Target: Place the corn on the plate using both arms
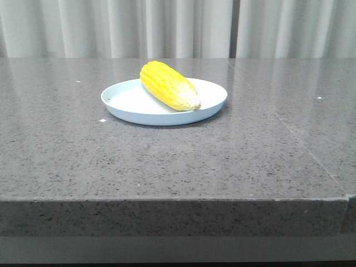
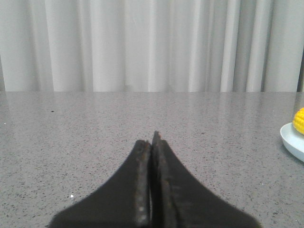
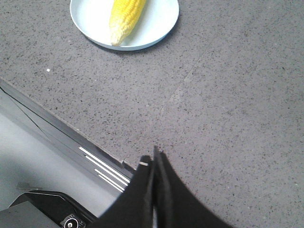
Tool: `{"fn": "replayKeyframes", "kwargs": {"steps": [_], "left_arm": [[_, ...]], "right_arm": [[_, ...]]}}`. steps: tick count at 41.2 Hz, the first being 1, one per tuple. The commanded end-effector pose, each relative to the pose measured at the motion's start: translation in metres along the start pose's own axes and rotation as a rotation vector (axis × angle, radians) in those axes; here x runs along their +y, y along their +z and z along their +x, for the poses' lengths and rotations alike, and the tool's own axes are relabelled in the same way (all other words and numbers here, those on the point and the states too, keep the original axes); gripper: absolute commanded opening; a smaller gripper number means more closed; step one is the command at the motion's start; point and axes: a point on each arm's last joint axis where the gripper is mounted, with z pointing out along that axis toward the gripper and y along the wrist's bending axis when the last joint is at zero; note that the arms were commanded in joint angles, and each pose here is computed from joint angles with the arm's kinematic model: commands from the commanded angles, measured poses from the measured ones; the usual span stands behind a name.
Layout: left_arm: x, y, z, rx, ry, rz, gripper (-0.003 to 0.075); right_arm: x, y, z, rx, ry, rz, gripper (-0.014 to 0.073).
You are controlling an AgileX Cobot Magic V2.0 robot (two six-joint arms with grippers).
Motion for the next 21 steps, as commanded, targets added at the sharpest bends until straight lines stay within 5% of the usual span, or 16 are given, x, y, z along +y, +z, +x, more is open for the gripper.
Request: {"fn": "replayKeyframes", "kwargs": {"steps": [1, 21], "left_arm": [[0.0007, -0.0011, 0.0000, -0.069, -0.009, -0.009, -0.0020], [0.0000, -0.0011, 0.0000, -0.069, -0.009, 0.003, -0.0020]], "right_arm": [[-0.0011, -0.0053, -0.0108, -0.084, -0.008, 0.011, -0.0070], [-0.0011, -0.0053, -0.0108, -0.084, -0.008, 0.011, -0.0070]]}}
